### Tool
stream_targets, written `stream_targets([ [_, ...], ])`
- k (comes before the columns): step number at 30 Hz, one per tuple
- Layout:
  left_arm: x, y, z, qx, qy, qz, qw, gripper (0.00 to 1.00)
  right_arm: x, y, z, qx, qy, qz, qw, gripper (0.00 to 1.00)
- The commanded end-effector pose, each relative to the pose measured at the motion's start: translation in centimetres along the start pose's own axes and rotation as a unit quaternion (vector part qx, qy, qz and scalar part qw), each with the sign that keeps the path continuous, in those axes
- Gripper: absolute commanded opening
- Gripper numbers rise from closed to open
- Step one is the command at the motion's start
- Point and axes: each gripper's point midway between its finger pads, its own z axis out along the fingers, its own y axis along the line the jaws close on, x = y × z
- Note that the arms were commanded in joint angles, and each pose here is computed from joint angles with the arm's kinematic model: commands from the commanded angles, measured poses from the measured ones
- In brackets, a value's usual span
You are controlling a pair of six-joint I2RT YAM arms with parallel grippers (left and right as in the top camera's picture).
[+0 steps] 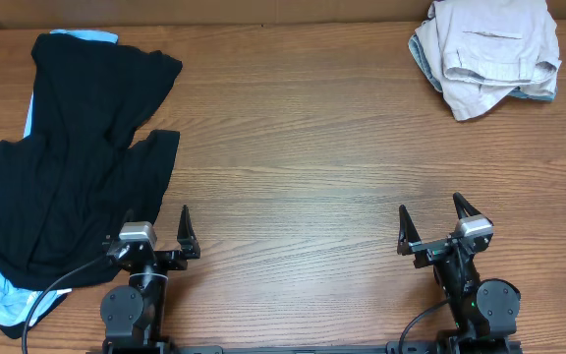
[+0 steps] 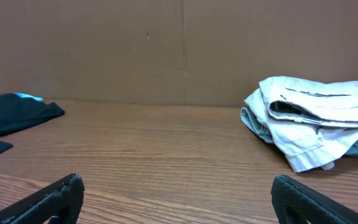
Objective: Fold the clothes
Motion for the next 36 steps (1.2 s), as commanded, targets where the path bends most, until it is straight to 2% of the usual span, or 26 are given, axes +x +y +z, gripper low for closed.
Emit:
stream_targets([
  [1,-0.01,-0.22,-0.02,0.005,-0.003,0.008,1.000,1.00,0.17,-0.04,0.00,0.000,-0.002,-0.001,1.000,1.00],
  [36,0.00,-0.61,-0.03,0.016,-0.003,0.007,1.000,1.00,-0.32,0.07,-0.01,-0.002,-0.012,-0.002,1.000,1.00],
])
